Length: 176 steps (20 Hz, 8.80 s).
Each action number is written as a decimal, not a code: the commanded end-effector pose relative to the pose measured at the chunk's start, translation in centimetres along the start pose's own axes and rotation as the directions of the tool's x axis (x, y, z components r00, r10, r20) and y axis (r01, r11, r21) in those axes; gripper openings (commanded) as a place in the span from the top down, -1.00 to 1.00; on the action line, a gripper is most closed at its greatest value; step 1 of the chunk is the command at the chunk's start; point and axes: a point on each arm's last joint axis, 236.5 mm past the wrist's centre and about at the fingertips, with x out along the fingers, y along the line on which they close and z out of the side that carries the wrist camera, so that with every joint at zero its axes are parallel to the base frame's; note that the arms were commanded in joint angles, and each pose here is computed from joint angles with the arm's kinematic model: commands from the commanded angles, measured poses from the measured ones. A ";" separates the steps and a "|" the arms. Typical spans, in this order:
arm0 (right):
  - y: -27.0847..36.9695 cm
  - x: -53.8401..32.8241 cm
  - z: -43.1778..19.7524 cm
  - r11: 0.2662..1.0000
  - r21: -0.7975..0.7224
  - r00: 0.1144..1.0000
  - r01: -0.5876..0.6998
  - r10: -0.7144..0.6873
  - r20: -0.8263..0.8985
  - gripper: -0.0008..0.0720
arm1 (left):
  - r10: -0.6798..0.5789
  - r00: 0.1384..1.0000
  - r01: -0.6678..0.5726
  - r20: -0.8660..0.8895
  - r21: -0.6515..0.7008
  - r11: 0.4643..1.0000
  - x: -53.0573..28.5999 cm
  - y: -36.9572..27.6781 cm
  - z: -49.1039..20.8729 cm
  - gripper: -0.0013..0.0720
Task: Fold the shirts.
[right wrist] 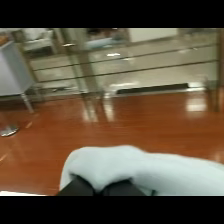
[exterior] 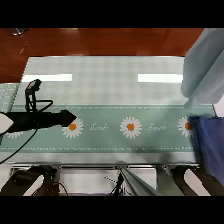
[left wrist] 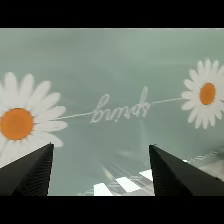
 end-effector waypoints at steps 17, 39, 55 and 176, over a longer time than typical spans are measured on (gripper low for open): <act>19.3 0.4 -42.7 0.801 0.555 0.479 -0.225 0.587 -0.653 0.91 | -0.120 0.984 0.123 0.135 -0.011 0.992 0.9 -3.3 1.7 -0.96; -5.8 -9.9 -49.1 0.793 0.347 0.395 0.501 0.147 -0.907 -0.72 | -0.320 0.839 0.373 -0.440 0.036 0.927 8.7 -10.8 -5.4 -0.96; 1.3 -14.3 -56.0 0.760 0.444 0.210 0.475 0.393 -0.895 -0.72 | -0.110 0.753 0.283 -0.649 0.168 0.944 13.6 -9.2 -1.8 0.89; 10.9 -8.0 2.6 0.983 -0.135 0.992 -0.124 0.121 -0.030 0.91 | -0.487 0.319 -0.061 0.813 0.530 0.846 -43.4 -21.1 21.7 0.89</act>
